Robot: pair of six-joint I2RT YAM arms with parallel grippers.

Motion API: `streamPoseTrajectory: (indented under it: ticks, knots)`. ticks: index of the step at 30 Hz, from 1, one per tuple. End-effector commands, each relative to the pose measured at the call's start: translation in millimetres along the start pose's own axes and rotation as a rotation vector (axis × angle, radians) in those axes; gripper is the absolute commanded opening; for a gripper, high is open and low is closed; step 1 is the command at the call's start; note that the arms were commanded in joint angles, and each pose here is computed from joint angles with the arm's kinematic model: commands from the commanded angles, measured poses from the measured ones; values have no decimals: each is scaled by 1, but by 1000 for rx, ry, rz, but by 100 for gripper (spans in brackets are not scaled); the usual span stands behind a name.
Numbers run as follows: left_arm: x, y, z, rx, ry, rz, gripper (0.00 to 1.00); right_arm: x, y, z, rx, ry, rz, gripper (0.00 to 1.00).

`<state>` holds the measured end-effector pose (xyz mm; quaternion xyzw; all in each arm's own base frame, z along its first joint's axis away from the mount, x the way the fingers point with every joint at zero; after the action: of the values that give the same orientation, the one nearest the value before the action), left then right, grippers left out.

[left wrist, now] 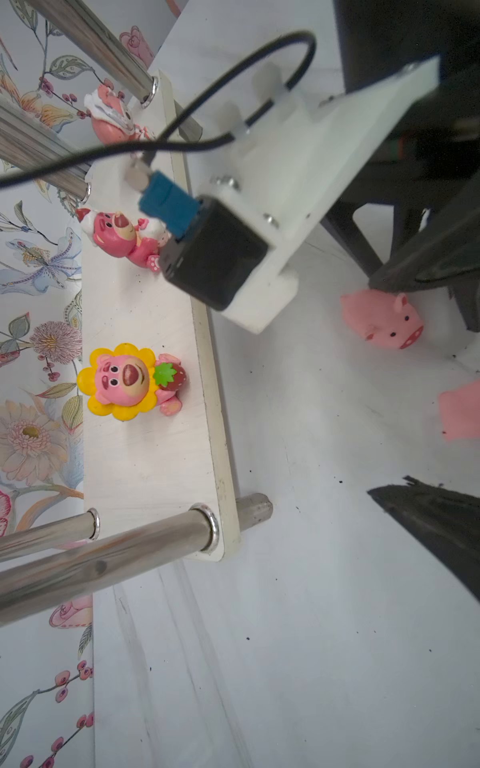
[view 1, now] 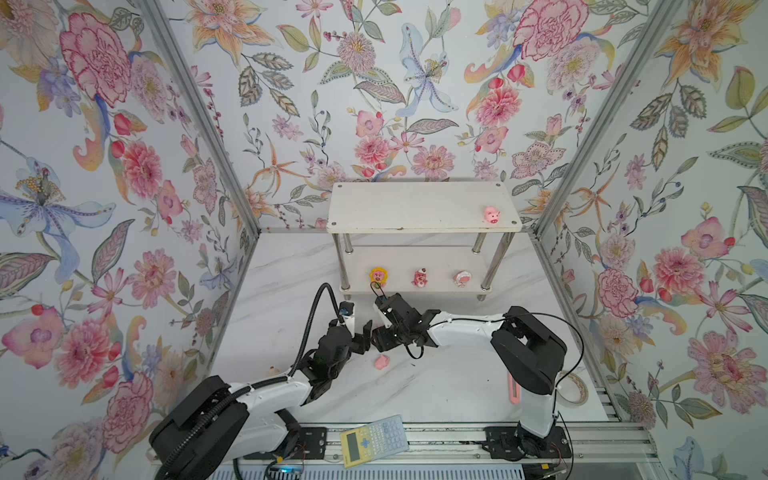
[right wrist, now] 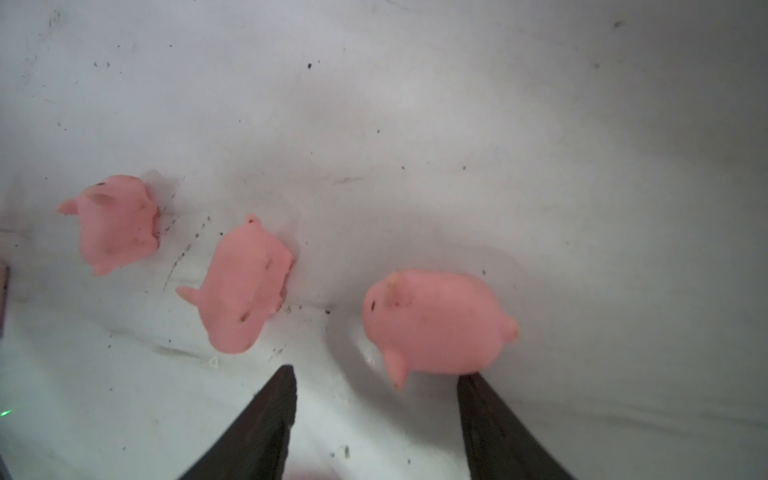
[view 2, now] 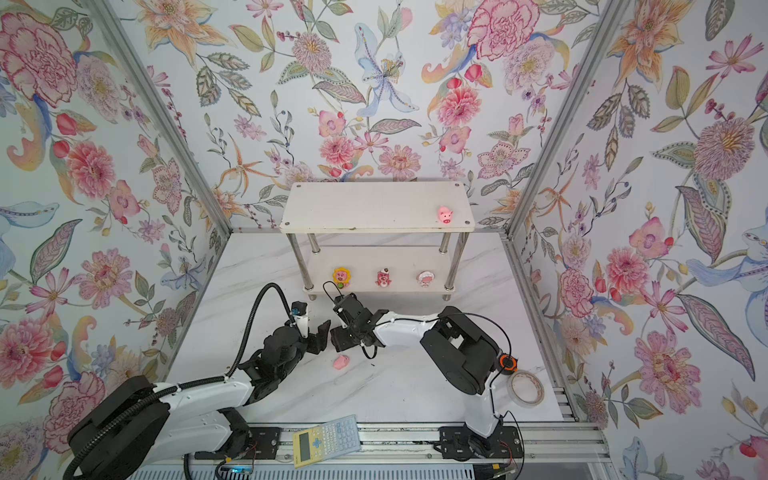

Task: Place and organize the plastic toys onto the shelf
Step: 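Lower the open right gripper onto a pink pig and close it, then lift the pig and carry it up to the top shelf with the right gripper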

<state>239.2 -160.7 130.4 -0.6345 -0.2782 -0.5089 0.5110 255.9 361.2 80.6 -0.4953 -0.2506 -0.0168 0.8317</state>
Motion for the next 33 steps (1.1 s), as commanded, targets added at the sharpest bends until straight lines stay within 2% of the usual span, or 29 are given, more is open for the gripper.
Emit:
streamPoseTrajectory:
  ticks: [1, 6, 8, 16, 21, 27, 33]
  knots:
    - [7, 0, 4, 6, -14, -26, 74, 9, 13, -5, -26, 4, 1, 64]
    - [5, 0, 5, 8, -13, -20, 74, 23, 25, -1, -20, -7, -12, 66]
    - [5, 0, 6, 10, -13, -20, 74, 24, 28, 3, -16, -15, -15, 64]
    - [4, -1, 9, 16, -14, -22, 74, 11, 26, -7, -87, -24, -23, 39]
    - [6, 0, 7, 0, -27, -24, 74, 5, 17, -8, -112, -38, -35, 28]
    - [7, -3, 8, -1, -36, -31, 74, 7, -22, -1, -126, -87, -60, 20]
    - [9, -9, 11, 7, -41, -45, 75, 19, -114, 3, -172, -147, -159, 19]
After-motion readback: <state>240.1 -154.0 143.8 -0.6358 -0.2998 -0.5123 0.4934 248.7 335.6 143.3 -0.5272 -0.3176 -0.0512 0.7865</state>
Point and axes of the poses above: each gripper's point midway between its finger pads, its own y axis out along the fingers, its own z axis along the line the jaws close on, x = y × z, the point moved 6 cm from there along -y, back along the fingers, and after that the axes turned 10 degrees about y, right-handed, at the moved point
